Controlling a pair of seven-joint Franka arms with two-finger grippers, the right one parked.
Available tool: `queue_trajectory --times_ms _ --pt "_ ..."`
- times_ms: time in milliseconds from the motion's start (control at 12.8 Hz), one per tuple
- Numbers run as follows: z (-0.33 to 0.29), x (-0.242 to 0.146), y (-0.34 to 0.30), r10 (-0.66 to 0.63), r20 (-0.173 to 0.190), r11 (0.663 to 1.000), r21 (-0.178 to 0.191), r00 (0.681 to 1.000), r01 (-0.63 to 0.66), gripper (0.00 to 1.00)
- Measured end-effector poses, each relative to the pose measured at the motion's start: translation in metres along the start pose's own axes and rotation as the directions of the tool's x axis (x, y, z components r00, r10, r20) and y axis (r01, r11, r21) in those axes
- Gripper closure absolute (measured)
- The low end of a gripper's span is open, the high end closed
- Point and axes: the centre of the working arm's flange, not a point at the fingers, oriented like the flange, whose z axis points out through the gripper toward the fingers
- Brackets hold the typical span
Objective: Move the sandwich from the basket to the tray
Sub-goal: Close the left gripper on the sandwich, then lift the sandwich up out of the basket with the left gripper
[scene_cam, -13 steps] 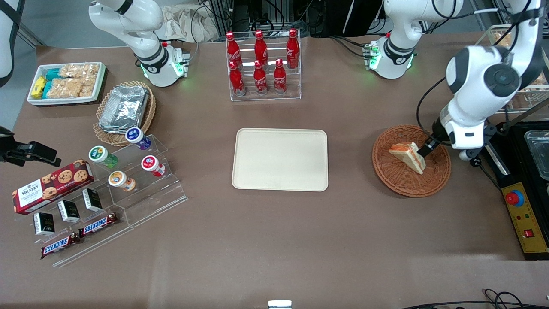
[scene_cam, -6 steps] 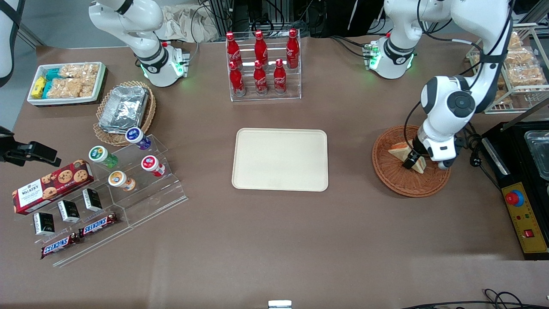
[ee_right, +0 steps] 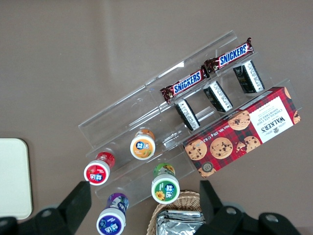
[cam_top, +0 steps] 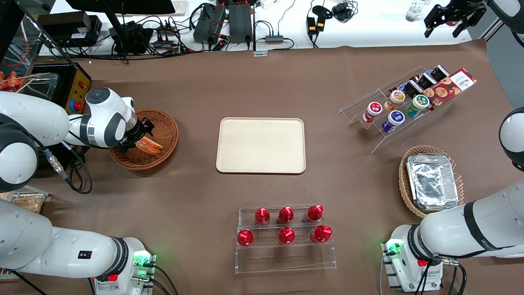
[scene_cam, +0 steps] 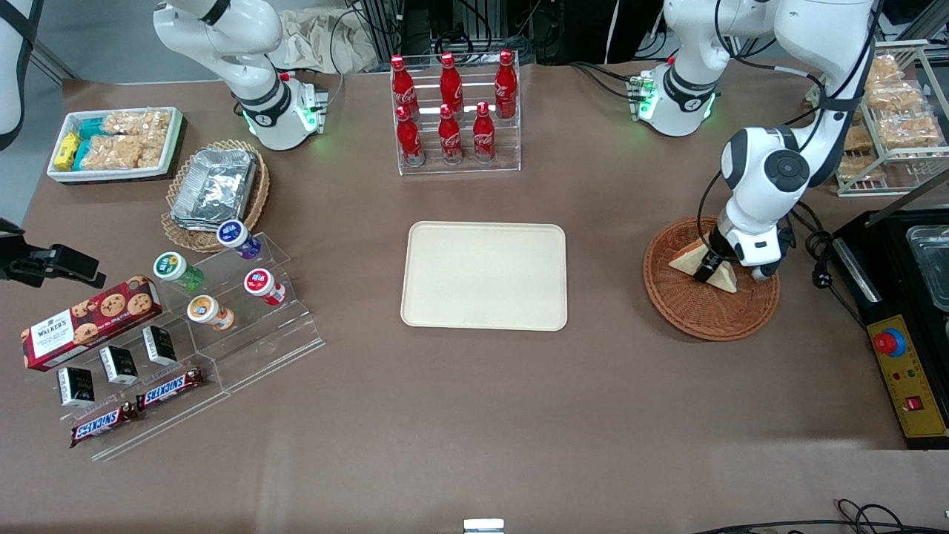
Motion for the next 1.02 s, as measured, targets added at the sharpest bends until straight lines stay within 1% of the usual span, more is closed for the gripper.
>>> queue_trajectory --times_ms 157,235,314,392,549,627,706,784,1020 --pt "-0.002 0.001 0.003 0.002 -0.005 1.0 -0.009 1.0 -0.002 0.4" --pt "-0.005 0.002 0.006 0.004 -0.008 1.0 -0.013 1.0 -0.004 0.5" --pt "-0.008 0.003 0.01 0.007 -0.007 1.0 -0.011 1.0 -0.007 0.57" --pt "-0.016 0.005 0.016 0.01 0.0 1.0 0.003 1.0 -0.01 0.6" --pt "-0.046 0.015 0.033 0.014 0.02 0.999 0.041 1.0 -0.014 0.62" --pt "-0.067 0.02 0.043 0.015 0.026 0.998 0.055 1.0 -0.017 0.66" --pt "-0.09 0.024 0.051 0.02 0.033 0.997 0.069 0.999 -0.022 0.72" --pt "-0.115 0.025 0.061 0.03 0.04 0.996 0.083 0.999 -0.033 0.76" --pt "-0.212 0.014 0.102 0.096 0.062 0.986 0.129 0.993 -0.103 0.76"
